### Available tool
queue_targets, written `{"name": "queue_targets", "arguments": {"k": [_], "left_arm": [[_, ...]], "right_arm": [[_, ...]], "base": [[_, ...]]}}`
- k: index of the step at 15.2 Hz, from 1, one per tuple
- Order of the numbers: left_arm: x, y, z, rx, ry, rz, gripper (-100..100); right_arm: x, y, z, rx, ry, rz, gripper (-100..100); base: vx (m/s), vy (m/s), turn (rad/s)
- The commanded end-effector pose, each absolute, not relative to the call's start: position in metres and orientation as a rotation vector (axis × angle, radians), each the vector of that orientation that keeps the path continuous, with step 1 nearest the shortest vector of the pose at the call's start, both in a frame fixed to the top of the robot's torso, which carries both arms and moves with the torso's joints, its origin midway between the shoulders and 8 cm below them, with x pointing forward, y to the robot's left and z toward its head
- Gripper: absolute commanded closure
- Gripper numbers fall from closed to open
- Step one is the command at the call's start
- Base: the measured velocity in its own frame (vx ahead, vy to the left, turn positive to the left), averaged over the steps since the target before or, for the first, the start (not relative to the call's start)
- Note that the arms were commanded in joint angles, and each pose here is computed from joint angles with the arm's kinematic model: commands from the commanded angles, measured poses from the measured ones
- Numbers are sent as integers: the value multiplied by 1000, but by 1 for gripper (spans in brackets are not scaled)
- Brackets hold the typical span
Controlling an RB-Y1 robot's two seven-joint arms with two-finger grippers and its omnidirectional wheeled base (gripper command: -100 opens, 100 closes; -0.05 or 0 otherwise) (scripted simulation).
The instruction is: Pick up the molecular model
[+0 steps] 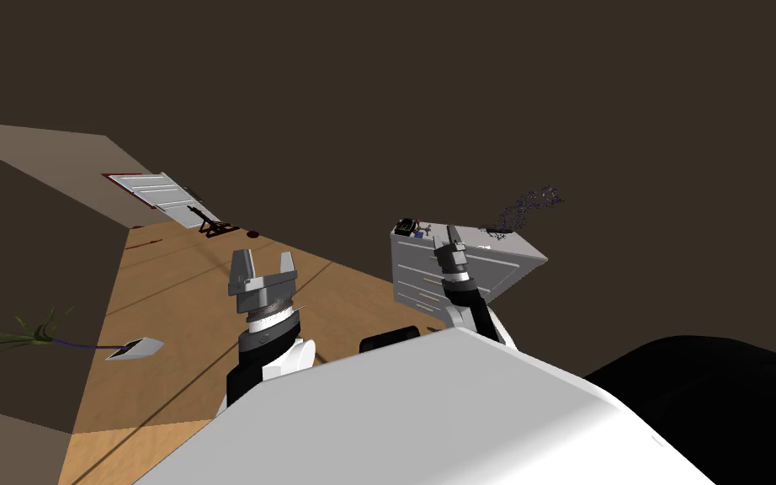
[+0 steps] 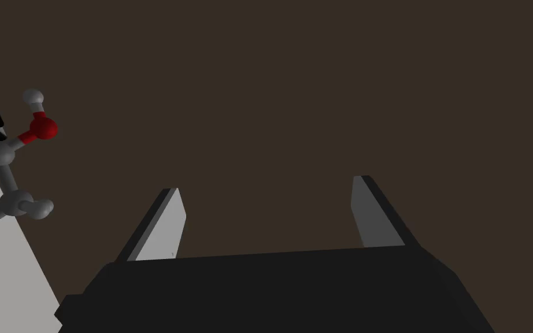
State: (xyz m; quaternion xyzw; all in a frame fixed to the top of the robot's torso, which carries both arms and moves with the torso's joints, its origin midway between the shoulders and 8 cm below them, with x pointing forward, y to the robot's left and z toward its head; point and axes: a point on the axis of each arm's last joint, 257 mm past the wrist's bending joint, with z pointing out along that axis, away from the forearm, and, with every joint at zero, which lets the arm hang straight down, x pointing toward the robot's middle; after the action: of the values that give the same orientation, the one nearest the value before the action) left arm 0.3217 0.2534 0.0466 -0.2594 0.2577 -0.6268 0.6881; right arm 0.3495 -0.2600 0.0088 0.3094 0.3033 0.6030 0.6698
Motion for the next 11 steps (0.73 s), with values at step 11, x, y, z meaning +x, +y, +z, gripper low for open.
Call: {"name": "queue_targets", "arguments": {"k": [11], "left_arm": [[322, 253, 47, -580, 577, -1403, 0]], "right_arm": [[355, -260, -19, 540, 934, 1255, -100]], "base": [[15, 15, 10]]}}
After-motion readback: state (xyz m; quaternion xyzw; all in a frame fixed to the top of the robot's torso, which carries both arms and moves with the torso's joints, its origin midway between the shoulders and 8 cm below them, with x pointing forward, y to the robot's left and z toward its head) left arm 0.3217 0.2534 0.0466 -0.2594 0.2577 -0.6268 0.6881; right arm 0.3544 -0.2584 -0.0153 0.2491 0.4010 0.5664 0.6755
